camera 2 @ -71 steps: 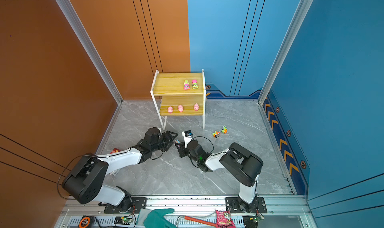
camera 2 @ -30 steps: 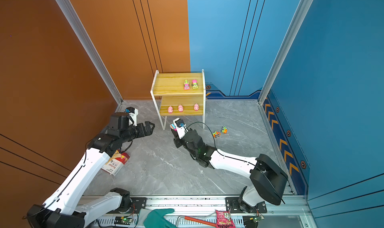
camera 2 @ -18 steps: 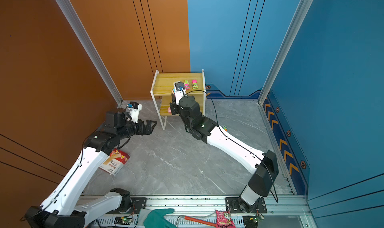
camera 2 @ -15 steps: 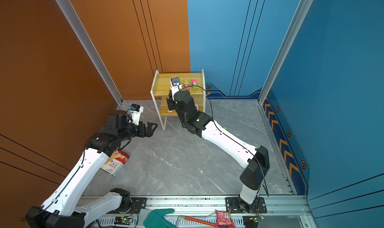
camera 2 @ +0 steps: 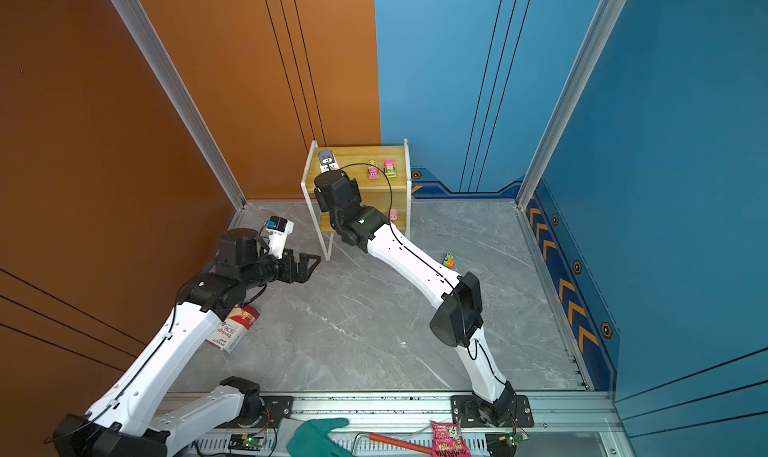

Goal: Place and organize the plastic toys onto the shelf
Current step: 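Raise the truck over the top shelf with the right gripper while the left withdraws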

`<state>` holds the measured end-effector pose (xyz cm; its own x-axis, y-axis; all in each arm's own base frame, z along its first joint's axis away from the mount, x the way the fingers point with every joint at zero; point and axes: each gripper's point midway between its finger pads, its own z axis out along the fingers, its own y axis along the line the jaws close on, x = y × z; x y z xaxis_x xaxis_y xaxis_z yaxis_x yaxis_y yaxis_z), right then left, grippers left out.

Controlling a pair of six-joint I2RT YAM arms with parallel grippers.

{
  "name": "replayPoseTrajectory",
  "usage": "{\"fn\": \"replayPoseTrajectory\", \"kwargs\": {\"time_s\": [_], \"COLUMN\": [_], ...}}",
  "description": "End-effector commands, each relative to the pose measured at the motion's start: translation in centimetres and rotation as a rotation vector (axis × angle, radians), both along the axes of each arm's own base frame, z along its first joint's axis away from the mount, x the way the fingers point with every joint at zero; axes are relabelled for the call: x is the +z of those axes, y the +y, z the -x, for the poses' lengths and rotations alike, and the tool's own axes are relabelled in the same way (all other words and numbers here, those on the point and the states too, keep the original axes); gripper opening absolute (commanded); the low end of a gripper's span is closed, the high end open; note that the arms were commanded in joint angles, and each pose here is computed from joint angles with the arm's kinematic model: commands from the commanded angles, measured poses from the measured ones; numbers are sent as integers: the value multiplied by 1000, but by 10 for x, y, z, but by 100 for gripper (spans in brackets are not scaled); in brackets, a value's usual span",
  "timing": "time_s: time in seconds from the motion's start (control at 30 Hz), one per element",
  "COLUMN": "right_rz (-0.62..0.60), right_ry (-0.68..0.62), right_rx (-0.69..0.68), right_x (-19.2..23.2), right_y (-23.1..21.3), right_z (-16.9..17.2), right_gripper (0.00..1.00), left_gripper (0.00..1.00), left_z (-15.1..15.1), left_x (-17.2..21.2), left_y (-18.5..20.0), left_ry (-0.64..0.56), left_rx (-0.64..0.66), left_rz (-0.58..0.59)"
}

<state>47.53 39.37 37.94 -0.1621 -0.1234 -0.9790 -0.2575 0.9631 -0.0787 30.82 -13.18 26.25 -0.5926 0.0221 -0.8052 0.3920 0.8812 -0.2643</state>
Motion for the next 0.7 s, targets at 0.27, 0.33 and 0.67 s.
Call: {"fn": "replayPoseTrajectory", "kwargs": {"time_s": [0.27,0.33,0.67], "right_rz": [-25,-33,-57], "right_ry": [-8,-7,-16], "right_rx": [-73,-78,-103], "right_x": [6,6,5], "right_y": [-27,-30,-41], "right_z": [-22,-25,-43], "right_gripper": [26,26,27], "left_gripper": [98,98,98], "left_z": [3,2,2], "left_x": [3,2,2], "left_y": [-10,-11,-11], "left_ry": [-10,-8,-5], "left_rx": [-40,-41,-41], "left_rz": [37,37,39]}}
